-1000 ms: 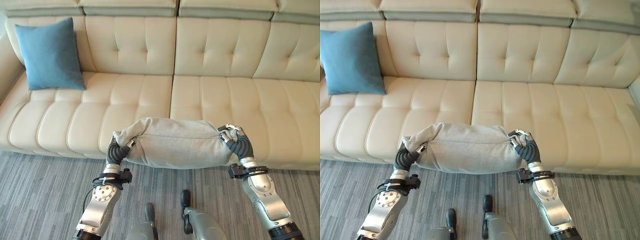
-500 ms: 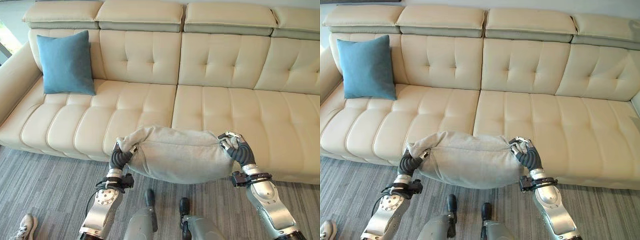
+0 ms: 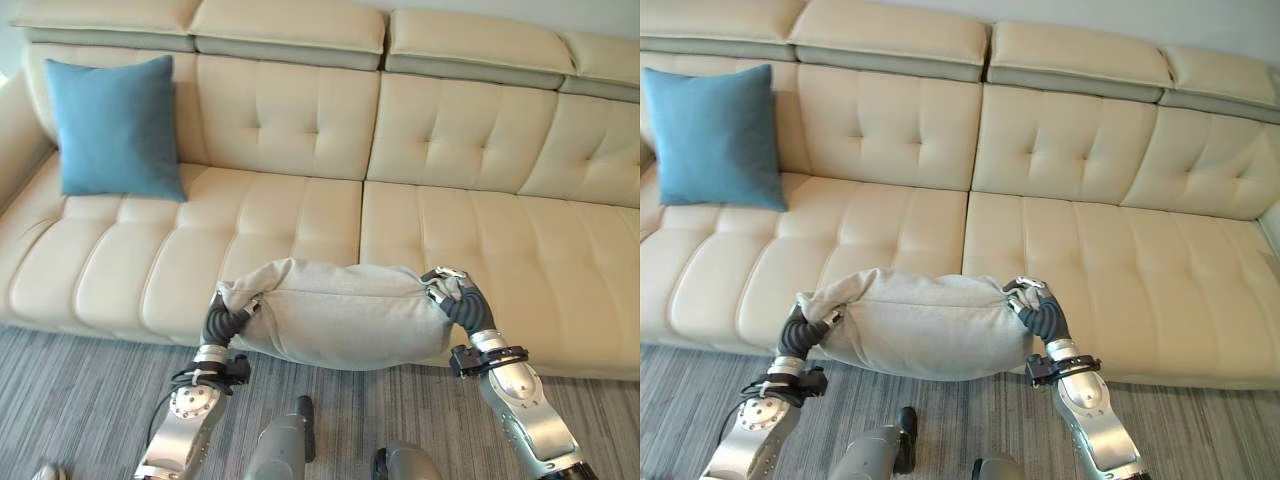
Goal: Pick up all the scattered cushions and arrange them neatly on the sofa.
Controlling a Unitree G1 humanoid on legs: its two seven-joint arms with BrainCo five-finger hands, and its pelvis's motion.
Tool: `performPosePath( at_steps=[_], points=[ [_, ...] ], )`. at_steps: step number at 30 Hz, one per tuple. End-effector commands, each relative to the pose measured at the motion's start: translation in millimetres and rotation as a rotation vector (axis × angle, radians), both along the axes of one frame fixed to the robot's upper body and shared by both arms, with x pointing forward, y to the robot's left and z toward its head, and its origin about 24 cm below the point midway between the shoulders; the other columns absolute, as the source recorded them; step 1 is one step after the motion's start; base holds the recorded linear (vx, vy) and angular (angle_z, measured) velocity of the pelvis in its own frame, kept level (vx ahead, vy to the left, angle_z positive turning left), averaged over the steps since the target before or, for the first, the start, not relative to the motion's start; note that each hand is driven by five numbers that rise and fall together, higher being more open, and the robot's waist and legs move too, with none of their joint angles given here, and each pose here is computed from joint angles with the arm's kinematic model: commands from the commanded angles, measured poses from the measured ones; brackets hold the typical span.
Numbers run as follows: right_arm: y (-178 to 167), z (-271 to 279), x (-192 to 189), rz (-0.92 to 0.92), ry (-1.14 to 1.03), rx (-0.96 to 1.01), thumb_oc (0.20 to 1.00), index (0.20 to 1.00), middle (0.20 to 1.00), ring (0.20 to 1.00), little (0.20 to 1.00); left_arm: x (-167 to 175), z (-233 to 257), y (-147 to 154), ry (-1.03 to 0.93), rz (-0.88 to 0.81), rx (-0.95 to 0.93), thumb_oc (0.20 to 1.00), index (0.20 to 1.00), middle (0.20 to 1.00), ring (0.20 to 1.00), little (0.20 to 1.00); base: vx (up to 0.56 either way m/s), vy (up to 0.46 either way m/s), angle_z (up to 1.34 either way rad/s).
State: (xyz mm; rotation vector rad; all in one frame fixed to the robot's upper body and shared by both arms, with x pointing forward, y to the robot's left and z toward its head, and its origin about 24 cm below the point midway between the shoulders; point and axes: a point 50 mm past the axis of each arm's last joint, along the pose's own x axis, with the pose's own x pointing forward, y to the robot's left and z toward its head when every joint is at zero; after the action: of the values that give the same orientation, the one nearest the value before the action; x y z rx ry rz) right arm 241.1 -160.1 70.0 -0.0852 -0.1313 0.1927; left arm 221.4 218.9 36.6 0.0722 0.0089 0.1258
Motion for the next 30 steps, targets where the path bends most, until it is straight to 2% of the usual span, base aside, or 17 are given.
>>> performPosePath(
  at_steps=[1, 9, 16, 27, 30],
  points=[
    [-0.2, 54.5, 2.3, 0.039, -0.285, 0.052, 0.200, 0.200, 0.200, 0.200, 0.200, 2.5, 28.6, 0.6, -0.165, -0.011, 0.034, 0.200, 0.200, 0.200, 0.200, 0.200, 0.27, 0.083, -0.84],
    [-8.2, 46.6, 0.2, 0.031, -0.241, 0.050, 0.200, 0.200, 0.200, 0.200, 0.200, 1.1, 19.4, -5.3, -0.134, -0.046, 0.016, 0.200, 0.200, 0.200, 0.200, 0.200, 0.18, -0.070, 0.05],
    [-15.0, 49.4, 2.6, 0.032, -0.249, 0.007, 0.200, 0.200, 0.200, 0.200, 0.200, 3.2, 19.7, -8.5, -0.147, -0.054, -0.004, 0.200, 0.200, 0.200, 0.200, 0.200, 0.12, -0.203, 0.65],
    [-0.1, 97.3, 45.9, 0.004, -0.443, -0.085, 0.200, 0.200, 0.200, 0.200, 0.200, 52.6, 61.0, -31.0, -0.339, -0.047, 0.010, 0.200, 0.200, 0.200, 0.200, 0.200, 0.07, -0.089, 0.21],
    [10.8, 120.6, 70.6, -0.020, -0.507, -0.125, 0.200, 0.200, 0.200, 0.200, 0.200, 83.4, 91.6, -46.9, -0.441, -0.052, 0.047, 0.200, 0.200, 0.200, 0.200, 0.200, -0.01, -0.030, 0.04]
  ],
)
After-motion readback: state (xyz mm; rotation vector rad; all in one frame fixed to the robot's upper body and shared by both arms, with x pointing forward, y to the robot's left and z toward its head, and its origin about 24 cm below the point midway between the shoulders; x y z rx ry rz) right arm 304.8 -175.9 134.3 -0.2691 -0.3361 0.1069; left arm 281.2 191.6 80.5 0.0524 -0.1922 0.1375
